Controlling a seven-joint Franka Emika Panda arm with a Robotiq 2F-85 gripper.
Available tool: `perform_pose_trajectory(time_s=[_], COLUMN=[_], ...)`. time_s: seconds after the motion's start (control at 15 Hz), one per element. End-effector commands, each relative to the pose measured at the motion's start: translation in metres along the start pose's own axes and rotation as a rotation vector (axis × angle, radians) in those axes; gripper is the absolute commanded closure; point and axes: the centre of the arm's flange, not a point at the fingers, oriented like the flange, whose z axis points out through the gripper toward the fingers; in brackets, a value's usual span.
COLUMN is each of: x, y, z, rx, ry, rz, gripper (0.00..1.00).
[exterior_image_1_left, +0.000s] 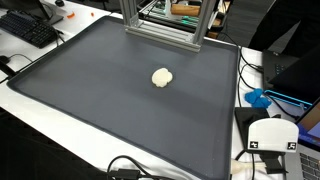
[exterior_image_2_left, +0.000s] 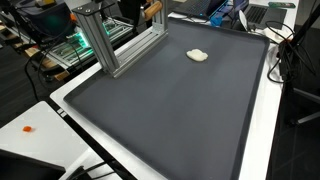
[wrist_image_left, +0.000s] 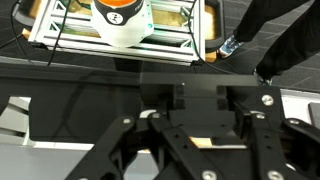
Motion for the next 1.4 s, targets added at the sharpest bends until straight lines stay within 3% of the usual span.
perform_pose_trajectory(time_s=[0.0, 0.6, 0.67, 0.87, 1.33], x=[-0.007, -0.002, -0.002, -0.002, -0.019], y=[-0.006, -0.013, -0.013, -0.013, -0.012], z=[0.02, 0.031, 0.03, 0.024, -0.014], rx=[-0.001, -0.039, -0.035, -0.022, -0.042], ry=[-0.011, -0.026, -0.025, -0.003, 0.1], rz=[0.006, 0.011, 0.009, -0.001, -0.034], gripper=[0.65, 0.62, 0.15, 0.01, 0.0])
